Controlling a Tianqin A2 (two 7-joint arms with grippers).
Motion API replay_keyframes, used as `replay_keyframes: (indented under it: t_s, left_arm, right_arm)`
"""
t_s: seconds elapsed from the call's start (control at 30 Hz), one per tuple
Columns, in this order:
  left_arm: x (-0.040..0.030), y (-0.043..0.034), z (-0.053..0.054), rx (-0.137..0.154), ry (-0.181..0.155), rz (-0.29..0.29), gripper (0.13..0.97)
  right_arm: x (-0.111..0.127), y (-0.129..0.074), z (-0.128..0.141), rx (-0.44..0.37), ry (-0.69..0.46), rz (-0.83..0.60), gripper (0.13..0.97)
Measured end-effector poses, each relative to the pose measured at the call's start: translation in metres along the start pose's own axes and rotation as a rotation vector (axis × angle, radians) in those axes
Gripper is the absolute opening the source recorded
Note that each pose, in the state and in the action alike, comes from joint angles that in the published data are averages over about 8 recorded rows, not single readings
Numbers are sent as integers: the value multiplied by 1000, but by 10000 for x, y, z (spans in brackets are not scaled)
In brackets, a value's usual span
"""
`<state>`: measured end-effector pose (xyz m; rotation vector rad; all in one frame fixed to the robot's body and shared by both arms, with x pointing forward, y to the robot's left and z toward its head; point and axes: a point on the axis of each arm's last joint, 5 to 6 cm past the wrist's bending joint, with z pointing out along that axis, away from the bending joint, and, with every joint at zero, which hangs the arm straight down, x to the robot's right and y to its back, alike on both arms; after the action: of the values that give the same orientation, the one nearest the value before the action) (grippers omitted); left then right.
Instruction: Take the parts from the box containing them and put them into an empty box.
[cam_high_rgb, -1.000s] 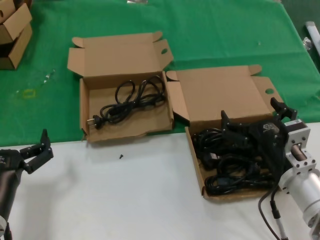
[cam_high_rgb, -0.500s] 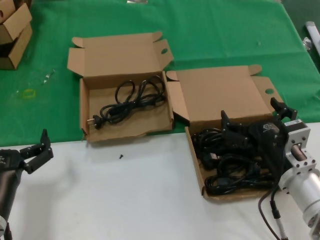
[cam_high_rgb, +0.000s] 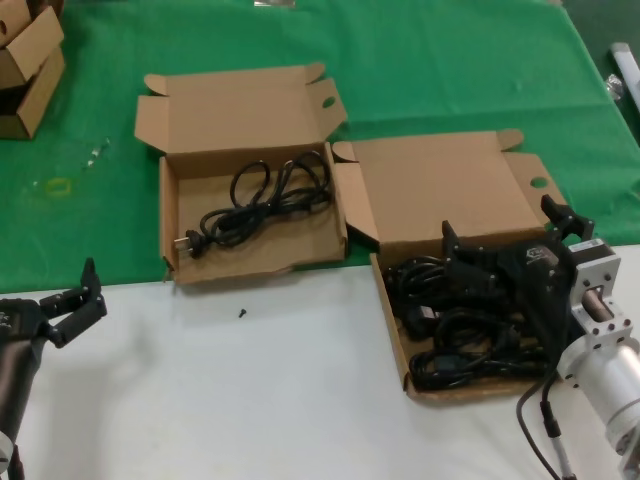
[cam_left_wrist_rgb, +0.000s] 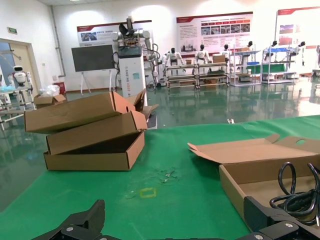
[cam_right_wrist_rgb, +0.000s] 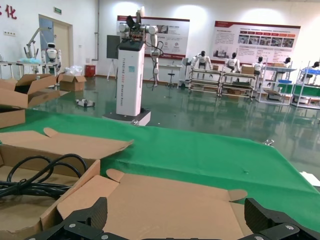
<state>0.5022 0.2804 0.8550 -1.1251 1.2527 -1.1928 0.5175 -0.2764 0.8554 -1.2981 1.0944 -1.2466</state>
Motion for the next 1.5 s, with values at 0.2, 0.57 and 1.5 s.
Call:
replay_keyframes:
  t_s: [0.2, 0.57, 1.5]
  left_arm:
    - [0, 0, 0, 0, 0, 0, 966]
    - [0, 0, 0, 0, 0, 0, 966]
    - [0, 0, 0, 0, 0, 0, 966]
  right_arm:
    - [0, 0, 0, 0, 0, 0, 966]
    - [0, 0, 0, 0, 0, 0, 966]
    - [0, 0, 0, 0, 0, 0, 966]
